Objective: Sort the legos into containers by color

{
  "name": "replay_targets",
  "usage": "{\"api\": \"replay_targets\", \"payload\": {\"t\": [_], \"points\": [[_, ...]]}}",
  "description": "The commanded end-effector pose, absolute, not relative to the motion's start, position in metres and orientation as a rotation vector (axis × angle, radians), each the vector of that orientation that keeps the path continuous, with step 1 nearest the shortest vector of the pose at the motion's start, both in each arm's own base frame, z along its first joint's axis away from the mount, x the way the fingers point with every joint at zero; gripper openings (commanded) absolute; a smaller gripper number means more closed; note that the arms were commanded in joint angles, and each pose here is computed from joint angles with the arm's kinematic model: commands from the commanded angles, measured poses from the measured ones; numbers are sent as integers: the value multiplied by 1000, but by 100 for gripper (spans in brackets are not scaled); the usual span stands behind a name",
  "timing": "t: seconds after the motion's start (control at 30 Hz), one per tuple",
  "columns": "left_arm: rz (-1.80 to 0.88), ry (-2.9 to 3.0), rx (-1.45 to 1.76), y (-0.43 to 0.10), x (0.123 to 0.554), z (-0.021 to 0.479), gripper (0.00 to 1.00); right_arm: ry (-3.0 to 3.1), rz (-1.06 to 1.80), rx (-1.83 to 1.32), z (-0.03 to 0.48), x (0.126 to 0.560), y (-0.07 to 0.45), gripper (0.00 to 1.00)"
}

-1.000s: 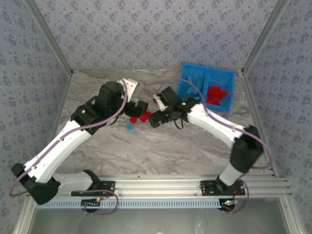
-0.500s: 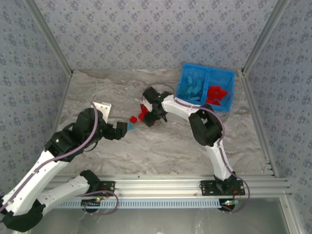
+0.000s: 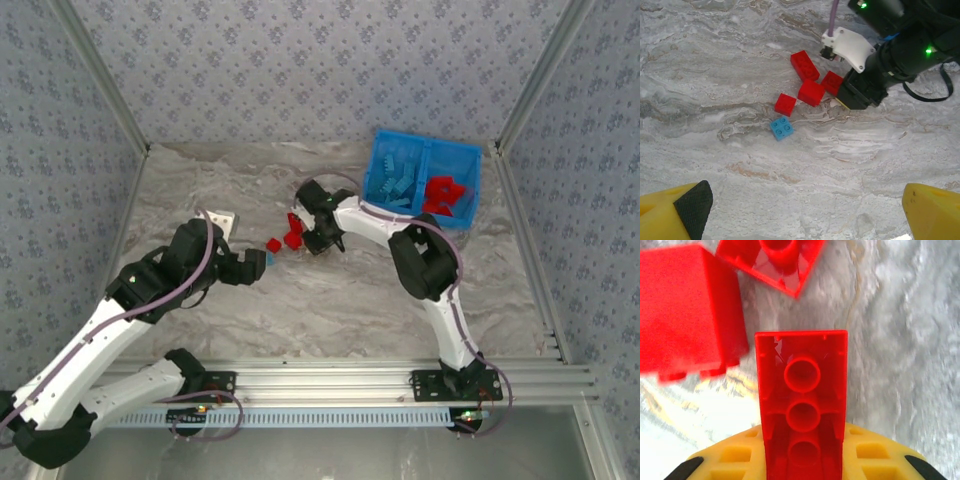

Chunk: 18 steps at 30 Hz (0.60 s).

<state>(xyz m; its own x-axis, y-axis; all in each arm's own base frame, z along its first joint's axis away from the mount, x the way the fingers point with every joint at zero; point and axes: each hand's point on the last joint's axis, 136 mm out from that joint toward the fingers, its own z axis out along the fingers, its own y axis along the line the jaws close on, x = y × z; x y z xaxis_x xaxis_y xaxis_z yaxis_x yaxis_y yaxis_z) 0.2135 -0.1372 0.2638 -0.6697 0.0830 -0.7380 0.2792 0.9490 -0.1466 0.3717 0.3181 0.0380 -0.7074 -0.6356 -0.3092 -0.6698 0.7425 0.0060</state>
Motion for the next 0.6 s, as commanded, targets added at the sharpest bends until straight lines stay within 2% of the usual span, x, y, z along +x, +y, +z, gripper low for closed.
{"api": "replay_targets", "payload": {"t": [0.0,0.23,0.37,0.57], "points": [[-315,2270,241,-138,219,269,99,2542,237,-870,108,376,316,24],[-309,2255,267,-144,226,273,99,2378,249,-522,205,374,254,25],[-313,2275,285,-150,228,267,99,2278,329,-154,249,383,181,26],[-346,2300,270,-155,228,259,99,2215,270,312,251,395,62,27]]}}
